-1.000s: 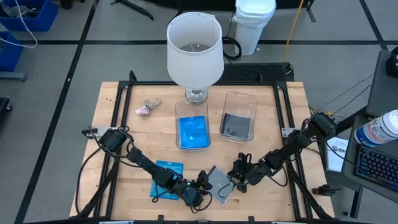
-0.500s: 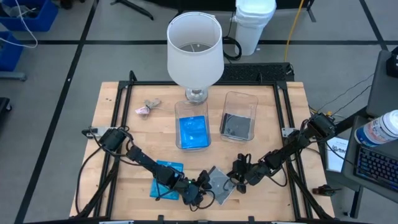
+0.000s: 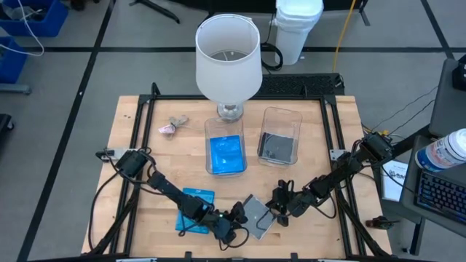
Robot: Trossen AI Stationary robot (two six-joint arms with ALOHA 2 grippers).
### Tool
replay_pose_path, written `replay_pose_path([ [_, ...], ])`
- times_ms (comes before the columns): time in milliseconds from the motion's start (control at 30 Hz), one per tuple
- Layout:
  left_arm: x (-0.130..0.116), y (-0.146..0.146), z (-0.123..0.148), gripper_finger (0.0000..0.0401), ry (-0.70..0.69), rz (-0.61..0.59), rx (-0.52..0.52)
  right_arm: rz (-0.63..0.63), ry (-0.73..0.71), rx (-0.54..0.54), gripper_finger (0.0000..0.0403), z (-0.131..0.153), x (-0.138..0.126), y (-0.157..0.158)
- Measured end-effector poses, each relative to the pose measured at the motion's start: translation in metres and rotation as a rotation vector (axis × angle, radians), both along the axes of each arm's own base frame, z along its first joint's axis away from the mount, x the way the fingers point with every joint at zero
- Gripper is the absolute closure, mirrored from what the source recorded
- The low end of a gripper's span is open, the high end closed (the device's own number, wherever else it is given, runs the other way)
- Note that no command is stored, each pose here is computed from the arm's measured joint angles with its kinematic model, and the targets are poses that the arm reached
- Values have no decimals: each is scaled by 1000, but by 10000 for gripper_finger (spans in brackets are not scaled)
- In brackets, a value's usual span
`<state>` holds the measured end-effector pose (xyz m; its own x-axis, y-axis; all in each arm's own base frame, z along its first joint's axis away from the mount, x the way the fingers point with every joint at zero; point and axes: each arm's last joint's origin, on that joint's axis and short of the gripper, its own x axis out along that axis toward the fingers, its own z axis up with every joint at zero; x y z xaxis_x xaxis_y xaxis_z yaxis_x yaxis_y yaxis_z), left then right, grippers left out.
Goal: Pick & place jewel cases by type
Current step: Put the black cd case into the right transparent bin
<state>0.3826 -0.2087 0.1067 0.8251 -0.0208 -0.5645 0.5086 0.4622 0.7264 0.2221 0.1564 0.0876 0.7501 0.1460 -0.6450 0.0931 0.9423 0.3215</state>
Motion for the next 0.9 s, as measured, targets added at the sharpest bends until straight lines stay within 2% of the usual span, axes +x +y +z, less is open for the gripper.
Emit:
replay_pose_path([
  [267,0,0,1,180,-15,-24,79,0,3,4,399,0,0,0],
  [700,-1,-1,0,185,-10,-12,59,62,-26,-65,398,5,-1,0],
  [900,-1,0,0,191,-8,15,34,124,-48,-96,362,23,-6,-2],
])
